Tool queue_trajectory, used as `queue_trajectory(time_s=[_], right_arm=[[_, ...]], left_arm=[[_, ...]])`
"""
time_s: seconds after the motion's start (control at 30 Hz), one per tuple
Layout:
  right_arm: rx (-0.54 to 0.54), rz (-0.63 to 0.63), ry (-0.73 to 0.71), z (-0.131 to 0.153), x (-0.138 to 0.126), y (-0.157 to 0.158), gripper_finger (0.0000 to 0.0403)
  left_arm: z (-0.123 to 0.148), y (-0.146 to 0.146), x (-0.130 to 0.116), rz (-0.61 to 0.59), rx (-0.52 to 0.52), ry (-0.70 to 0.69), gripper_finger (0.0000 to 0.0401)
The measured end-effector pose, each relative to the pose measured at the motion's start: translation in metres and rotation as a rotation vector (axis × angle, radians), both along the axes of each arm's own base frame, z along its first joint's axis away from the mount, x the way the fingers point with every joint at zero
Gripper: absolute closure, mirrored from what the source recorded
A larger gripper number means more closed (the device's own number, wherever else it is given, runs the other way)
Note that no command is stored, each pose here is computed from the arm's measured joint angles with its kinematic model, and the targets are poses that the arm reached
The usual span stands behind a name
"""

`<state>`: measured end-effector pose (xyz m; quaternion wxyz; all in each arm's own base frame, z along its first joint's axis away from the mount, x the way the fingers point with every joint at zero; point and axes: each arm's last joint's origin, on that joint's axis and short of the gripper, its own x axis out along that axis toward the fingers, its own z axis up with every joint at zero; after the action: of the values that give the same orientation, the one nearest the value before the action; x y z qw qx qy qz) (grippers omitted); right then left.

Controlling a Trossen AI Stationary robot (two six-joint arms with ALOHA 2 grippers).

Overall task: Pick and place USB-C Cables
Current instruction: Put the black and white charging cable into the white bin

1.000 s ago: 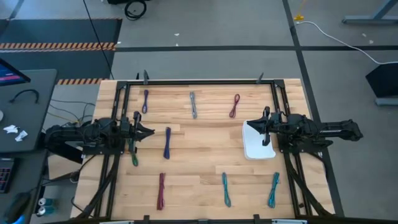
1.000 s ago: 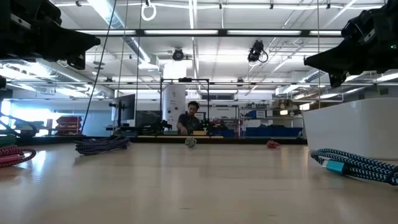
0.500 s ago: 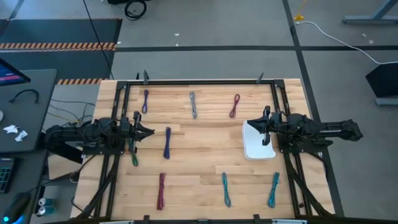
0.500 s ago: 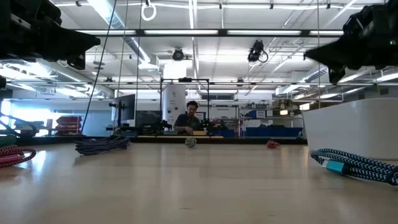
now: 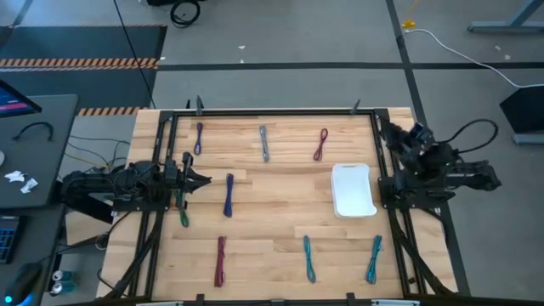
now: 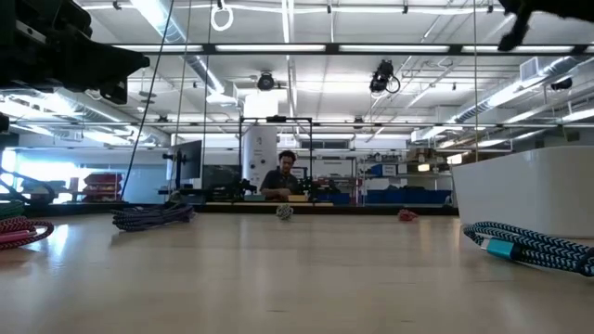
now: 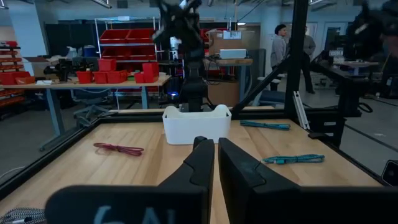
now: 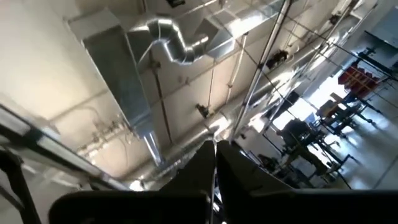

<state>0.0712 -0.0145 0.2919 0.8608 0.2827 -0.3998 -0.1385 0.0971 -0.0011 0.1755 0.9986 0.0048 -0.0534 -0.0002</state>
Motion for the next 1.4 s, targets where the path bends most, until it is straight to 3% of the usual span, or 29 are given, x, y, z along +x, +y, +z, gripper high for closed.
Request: queue_trajectory(time_s=[0.1,0.27,0.53,0.67,0.97,1.13,1.4], right_arm=[[-0.010,-0.007,0.127,0.037,0.021,-0.001,0.0383],[0.016,-0.061,0.480,0.073,0.096,-0.010,0.0383],[0.145,0.022,0.873,0.072,0.225,-0.054,0.0375],[0.216,0.069,1.052,0.052,0.269,-0.084,0.0343],[0.453,0.225,1.322,-0.020,0.333,-0.144,0.0255],[0.566,0.254,1.445,-0.057,0.356,-0.160,0.0234],[0.718,0.252,1.663,-0.118,0.368,-0.164,0.0215]], left_arm=[[0.000,0.000,0.000,0.000,0.000,0.000,0.0370],[0.000,0.000,0.000,0.001,0.000,0.000,0.0364],[0.000,0.000,0.000,0.000,0.000,0.000,0.0368],[0.000,0.000,0.000,0.000,0.000,0.000,0.0371],[0.000,0.000,0.000,0.000,0.000,0.000,0.0363],[0.000,0.000,0.000,0.000,0.000,0.000,0.0369],[0.000,0.000,0.000,0.001,0.000,0.000,0.0369]])
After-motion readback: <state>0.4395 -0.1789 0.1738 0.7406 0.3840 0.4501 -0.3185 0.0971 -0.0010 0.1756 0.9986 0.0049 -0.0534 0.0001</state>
